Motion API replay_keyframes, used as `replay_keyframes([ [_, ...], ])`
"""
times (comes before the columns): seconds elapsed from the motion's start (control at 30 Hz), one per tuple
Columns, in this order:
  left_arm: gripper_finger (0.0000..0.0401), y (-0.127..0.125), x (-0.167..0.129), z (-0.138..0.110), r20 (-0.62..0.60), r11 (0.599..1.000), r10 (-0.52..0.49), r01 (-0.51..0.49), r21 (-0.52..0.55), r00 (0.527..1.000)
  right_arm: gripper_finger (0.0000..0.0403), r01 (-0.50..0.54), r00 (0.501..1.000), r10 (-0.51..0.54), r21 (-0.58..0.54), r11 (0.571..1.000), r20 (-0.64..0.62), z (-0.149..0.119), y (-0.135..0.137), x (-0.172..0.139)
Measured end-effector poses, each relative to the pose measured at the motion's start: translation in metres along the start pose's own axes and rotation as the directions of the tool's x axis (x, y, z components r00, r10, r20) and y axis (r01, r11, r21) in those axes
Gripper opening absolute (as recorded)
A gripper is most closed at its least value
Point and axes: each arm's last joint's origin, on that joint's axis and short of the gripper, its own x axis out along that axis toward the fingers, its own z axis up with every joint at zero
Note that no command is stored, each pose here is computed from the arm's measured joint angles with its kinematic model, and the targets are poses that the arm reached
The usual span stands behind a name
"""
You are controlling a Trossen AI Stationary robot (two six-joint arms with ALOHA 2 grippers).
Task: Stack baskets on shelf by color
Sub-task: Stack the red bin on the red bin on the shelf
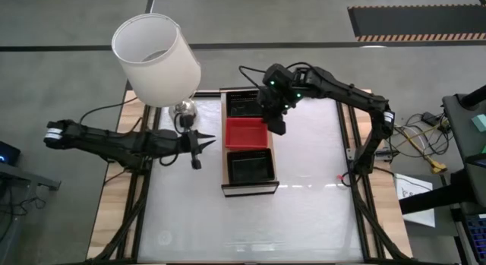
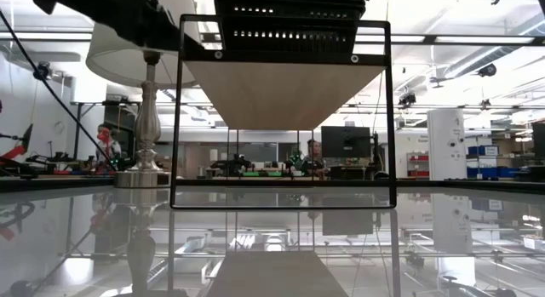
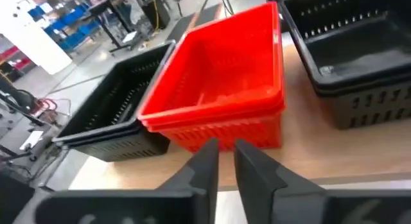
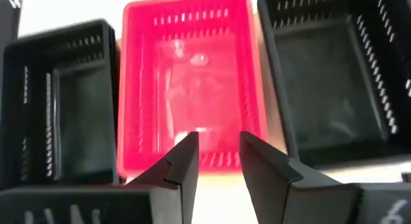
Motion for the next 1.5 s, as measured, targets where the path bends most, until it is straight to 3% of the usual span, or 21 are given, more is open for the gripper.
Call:
replay_keyframes([
  [0.17, 0.0004, 0.001, 0.012, -0.004, -0.026, 0.998, -0.057, 0.057, 0.007, 0.998, 0.0081, 0.039, 0.995, -0.039, 0.007, 0.999, -0.092, -0.007, 0.008, 0.001],
  [0.3, 0.0003, 0.001, 0.022, -0.004, -0.034, 0.992, -0.125, 0.125, 0.003, 0.992, 0.0063, 0.039, 0.988, -0.035, 0.025, 0.999, -0.153, -0.015, 0.011, 0.007],
  [0.73, 0.0000, -0.001, 0.045, 0.006, -0.062, 0.984, -0.177, 0.179, 0.018, 0.982, 0.0034, 0.053, 0.966, -0.038, 0.053, 0.997, -0.255, -0.030, 0.009, 0.027],
  [1.37, 0.0000, 0.000, 0.043, 0.006, -0.098, 0.979, -0.198, 0.201, 0.022, 0.975, 0.0034, 0.061, 0.976, -0.051, 0.040, 0.997, -0.212, -0.028, 0.007, 0.033],
  [1.5, 0.0000, 0.003, 0.029, 0.004, -0.140, 0.978, -0.211, 0.208, -0.037, 0.967, 0.0034, 0.137, 0.964, -0.128, 0.024, 0.990, -0.232, -0.034, 0.008, 0.026],
])
